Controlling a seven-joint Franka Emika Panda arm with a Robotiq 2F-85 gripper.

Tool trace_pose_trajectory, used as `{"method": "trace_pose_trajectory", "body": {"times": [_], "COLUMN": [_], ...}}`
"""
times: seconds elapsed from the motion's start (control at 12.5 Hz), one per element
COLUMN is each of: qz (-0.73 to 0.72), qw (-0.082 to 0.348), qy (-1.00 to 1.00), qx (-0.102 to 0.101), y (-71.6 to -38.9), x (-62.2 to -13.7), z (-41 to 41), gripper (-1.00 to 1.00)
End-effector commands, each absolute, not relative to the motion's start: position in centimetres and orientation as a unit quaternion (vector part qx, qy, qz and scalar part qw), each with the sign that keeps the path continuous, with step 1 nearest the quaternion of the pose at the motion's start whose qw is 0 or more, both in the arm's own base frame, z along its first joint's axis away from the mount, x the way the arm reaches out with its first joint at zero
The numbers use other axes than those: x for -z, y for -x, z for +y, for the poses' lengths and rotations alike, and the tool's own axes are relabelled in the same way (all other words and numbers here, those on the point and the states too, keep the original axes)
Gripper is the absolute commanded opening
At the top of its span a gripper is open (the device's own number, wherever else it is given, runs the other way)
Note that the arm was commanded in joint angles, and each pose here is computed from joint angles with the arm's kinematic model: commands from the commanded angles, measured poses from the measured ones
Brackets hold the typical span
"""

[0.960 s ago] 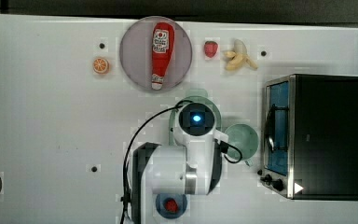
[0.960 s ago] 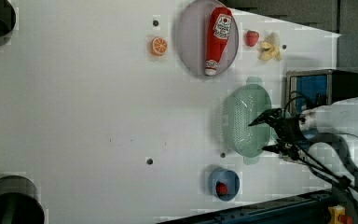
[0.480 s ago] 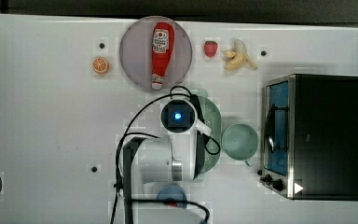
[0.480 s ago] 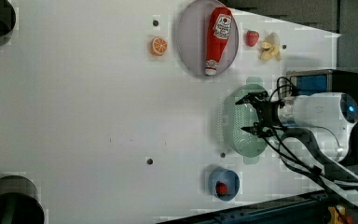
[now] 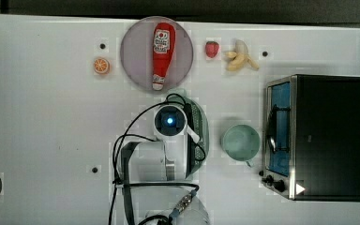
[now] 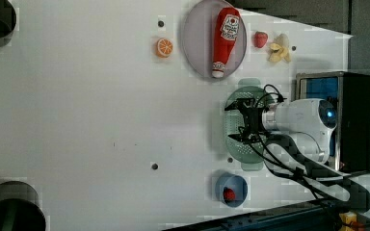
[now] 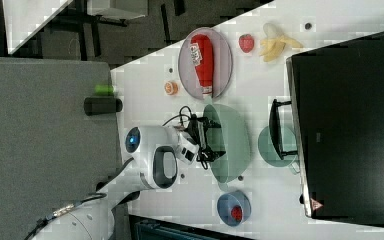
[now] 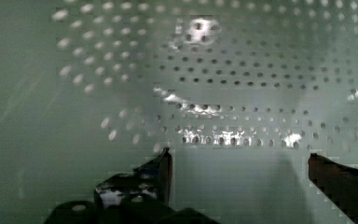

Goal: Drag strainer right to left.

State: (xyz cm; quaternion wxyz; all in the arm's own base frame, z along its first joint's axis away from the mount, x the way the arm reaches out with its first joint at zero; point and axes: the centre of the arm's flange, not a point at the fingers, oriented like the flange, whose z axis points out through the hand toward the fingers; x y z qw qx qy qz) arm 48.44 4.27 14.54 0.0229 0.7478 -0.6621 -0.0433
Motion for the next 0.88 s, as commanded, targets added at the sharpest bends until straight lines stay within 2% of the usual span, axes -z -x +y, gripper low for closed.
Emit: {"method": "trace_pose_trajectory", "body": {"times": [0.08, 0.88], "qz": [-0.686, -0.705], "qw": [-0.002, -0.020], "qy": [-0.728, -0.708], "qx": [0.017, 0.045], "y": [-49.2, -47.5], "x": [-16.7, -17.2], "z": [5.9, 15.5], "gripper": [1.00, 1.00]}}
